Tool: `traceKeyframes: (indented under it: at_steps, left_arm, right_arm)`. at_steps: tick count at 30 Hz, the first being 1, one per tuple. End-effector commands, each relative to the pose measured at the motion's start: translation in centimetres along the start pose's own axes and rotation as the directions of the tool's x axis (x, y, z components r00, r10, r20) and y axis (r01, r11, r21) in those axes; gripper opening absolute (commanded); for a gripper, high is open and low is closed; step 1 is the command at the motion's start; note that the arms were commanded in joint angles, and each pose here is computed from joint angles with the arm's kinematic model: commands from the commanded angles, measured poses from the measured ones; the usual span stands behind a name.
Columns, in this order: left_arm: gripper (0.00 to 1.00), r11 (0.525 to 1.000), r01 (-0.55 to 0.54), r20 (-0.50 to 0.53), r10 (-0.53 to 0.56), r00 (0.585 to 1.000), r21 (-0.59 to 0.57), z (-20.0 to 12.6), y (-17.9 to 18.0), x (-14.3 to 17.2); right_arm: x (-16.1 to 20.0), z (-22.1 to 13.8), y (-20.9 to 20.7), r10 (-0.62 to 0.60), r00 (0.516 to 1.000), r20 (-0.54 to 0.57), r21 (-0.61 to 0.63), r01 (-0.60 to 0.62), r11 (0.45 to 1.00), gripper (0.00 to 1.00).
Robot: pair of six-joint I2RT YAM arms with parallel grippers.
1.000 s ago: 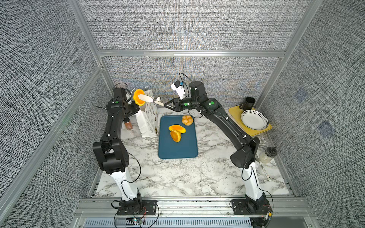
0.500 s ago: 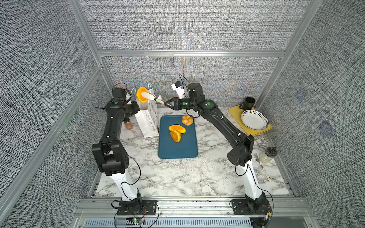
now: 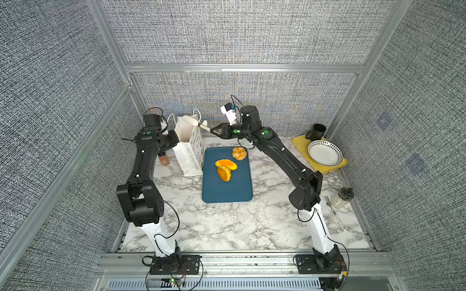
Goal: Pack bread into a paper bag
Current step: Place the fake bread in the paper bag, then pick up the fake bread from the plate.
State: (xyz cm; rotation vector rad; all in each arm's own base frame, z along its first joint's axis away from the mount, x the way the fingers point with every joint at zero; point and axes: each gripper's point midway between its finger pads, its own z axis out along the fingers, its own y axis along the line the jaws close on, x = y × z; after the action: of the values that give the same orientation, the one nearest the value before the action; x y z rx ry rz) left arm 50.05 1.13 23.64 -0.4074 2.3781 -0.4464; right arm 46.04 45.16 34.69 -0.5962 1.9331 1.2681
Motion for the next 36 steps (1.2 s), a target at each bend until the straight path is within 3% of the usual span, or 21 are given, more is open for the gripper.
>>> traceKeyframes:
  at_steps: [1,9,15,25,36]
  left_arm:
    - [0.02,1.000,0.008,-0.008,-0.008,1.000,-0.010,0.3,0.3,0.2]
    - [0.02,0.999,0.006,0.003,-0.005,1.000,-0.048,1.5,0.9,-1.2]
    - [0.02,0.999,-0.004,0.007,0.004,1.000,-0.053,1.9,0.8,-2.3]
    - [0.02,0.997,-0.009,0.003,0.009,1.000,-0.072,1.0,1.0,-1.8]
    - [0.02,0.994,-0.043,-0.009,0.042,0.999,-0.096,-0.9,1.1,-0.7]
  right_arm:
    - [-1.0,-0.6,1.0,-0.035,0.999,0.028,-0.016,0.036,0.999,0.22]
    - [0.9,-2.6,2.8,-0.057,0.996,-0.066,-0.025,0.055,0.998,0.25]
    - [6.1,-6.1,3.9,-0.035,0.976,-0.213,0.029,0.042,0.999,0.26]
    - [13.2,-11.2,-2.3,0.129,0.957,-0.259,0.279,-0.054,0.959,0.27]
    - [16.7,-12.9,-6.1,0.207,0.926,-0.316,0.350,-0.089,0.933,0.32]
